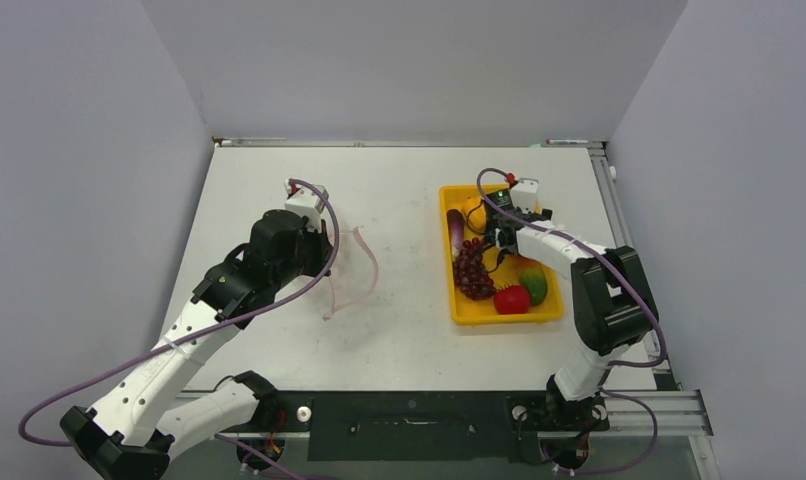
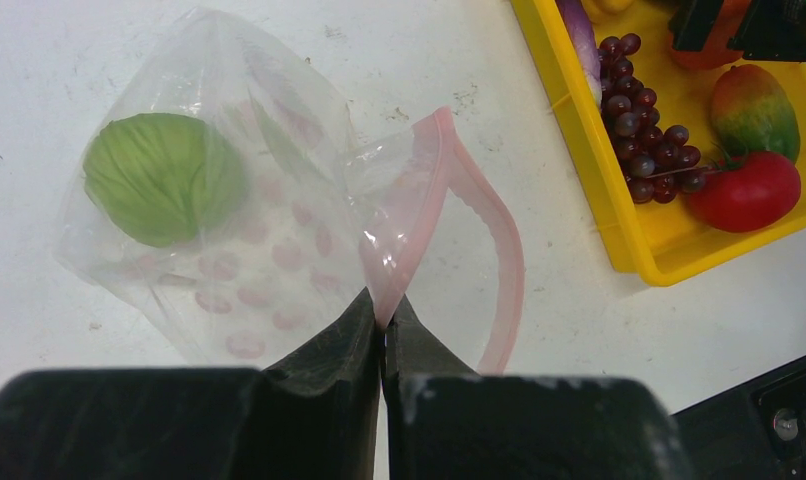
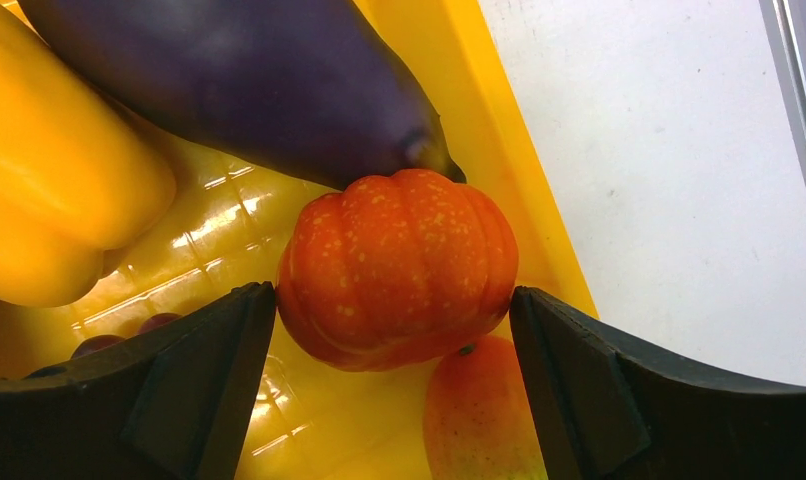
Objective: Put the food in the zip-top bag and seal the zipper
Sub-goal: Pick up the fake vegetable from the bin, then place the fake vegetable in the zipper food storage bag.
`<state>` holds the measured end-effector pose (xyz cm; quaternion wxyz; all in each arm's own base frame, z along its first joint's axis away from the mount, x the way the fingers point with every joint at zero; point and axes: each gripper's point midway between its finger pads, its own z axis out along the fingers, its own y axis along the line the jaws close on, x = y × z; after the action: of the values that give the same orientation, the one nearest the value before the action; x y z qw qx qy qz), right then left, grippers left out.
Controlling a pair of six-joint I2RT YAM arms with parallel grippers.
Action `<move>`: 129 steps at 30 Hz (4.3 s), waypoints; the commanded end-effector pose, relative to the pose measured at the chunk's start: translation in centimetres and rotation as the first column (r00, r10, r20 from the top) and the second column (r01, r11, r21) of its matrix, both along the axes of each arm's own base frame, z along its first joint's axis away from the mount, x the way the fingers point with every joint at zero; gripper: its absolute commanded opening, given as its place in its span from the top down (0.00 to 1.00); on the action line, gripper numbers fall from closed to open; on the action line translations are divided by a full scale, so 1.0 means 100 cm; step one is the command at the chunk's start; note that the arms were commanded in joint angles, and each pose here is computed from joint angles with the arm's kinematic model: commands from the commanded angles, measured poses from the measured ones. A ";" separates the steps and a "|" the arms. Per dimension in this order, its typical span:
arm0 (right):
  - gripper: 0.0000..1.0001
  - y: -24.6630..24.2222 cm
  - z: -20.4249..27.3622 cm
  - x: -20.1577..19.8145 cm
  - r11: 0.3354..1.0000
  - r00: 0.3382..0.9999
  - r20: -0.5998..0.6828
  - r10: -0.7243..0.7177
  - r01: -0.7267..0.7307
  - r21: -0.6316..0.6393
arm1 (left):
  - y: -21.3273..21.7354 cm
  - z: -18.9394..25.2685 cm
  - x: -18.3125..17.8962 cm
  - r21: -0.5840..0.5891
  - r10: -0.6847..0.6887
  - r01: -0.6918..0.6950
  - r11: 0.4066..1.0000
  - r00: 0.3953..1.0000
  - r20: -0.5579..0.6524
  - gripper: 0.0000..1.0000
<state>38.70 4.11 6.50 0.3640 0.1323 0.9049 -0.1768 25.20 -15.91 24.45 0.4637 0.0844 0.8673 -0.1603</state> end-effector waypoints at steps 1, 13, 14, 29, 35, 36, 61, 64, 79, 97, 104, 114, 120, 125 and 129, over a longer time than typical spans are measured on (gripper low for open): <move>0.10 0.001 0.012 0.016 1.000 0.998 0.060 -0.022 0.021 0.016 | -0.006 0.017 0.006 -0.041 -0.013 0.016 0.999 0.998 0.060 0.99; 0.04 0.000 -0.001 0.013 1.000 0.999 0.040 -0.024 0.024 0.008 | -0.005 0.015 0.006 -0.037 -0.009 0.011 0.999 0.999 0.054 1.00; 0.03 -0.001 -0.002 0.013 1.000 0.999 0.039 -0.024 0.024 0.004 | -0.006 0.015 0.006 -0.038 -0.009 0.012 0.999 0.998 0.055 1.00; 0.53 0.001 0.018 0.007 0.999 0.997 0.080 0.006 -0.009 0.034 | -0.005 0.016 0.006 -0.038 -0.010 0.012 0.999 0.998 0.057 1.00; 0.64 0.010 0.040 0.004 0.996 0.991 0.127 0.047 -0.057 0.075 | -0.005 0.016 0.006 -0.039 -0.009 0.011 0.999 0.998 0.058 1.00; 0.65 0.013 0.045 0.004 0.994 0.989 0.138 0.058 -0.070 0.083 | -0.005 0.016 0.006 -0.038 -0.009 0.012 0.999 0.998 0.058 1.00; 0.67 0.193 0.201 -0.080 0.431 0.516 0.551 0.656 -0.855 0.288 | -0.005 0.015 0.007 -0.036 -0.005 0.007 0.999 0.998 0.055 1.00; 0.67 0.208 0.210 -0.095 0.330 0.443 0.586 0.679 -0.897 0.294 | -0.005 0.015 0.007 -0.037 -0.006 0.009 0.999 0.998 0.054 1.00; 0.64 0.289 0.234 -0.156 0.006 0.164 0.642 0.749 -0.971 0.241 | -0.006 0.014 0.007 -0.036 -0.011 0.013 0.999 0.999 0.049 1.00; 0.63 0.355 0.203 -0.171 -0.038 0.096 0.564 0.820 -0.975 0.221 | -0.008 0.012 0.007 -0.036 -0.022 0.024 0.999 0.999 0.044 1.00; 0.62 0.365 0.188 -0.159 0.032 0.148 0.524 0.839 -0.974 0.223 | -0.009 0.013 0.007 -0.038 -0.027 0.029 0.999 0.999 0.043 1.00; 0.53 0.379 0.168 -0.147 0.152 0.227 0.442 0.868 -0.968 0.199 | -0.010 0.013 0.007 -0.039 -0.028 0.029 0.999 0.999 0.043 1.00; 0.27 0.384 0.161 -0.146 0.189 0.251 0.423 0.871 -0.965 0.183 | -0.010 0.012 0.007 -0.038 -0.028 0.029 0.999 0.999 0.042 1.00; 0.11 0.384 0.166 -0.148 0.186 0.247 0.433 0.867 -0.966 0.180 | -0.009 0.011 0.007 -0.035 -0.026 0.027 0.999 0.999 0.040 1.00; 0.03 0.381 0.172 -0.150 0.183 0.244 0.444 0.862 -0.967 0.175 | -0.009 0.012 0.007 -0.036 -0.026 0.027 0.999 0.999 0.041 1.00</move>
<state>23.19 41.84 19.62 0.4239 -0.3626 0.7825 0.2767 25.14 -16.34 24.30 0.4582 0.0904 0.8680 -0.1686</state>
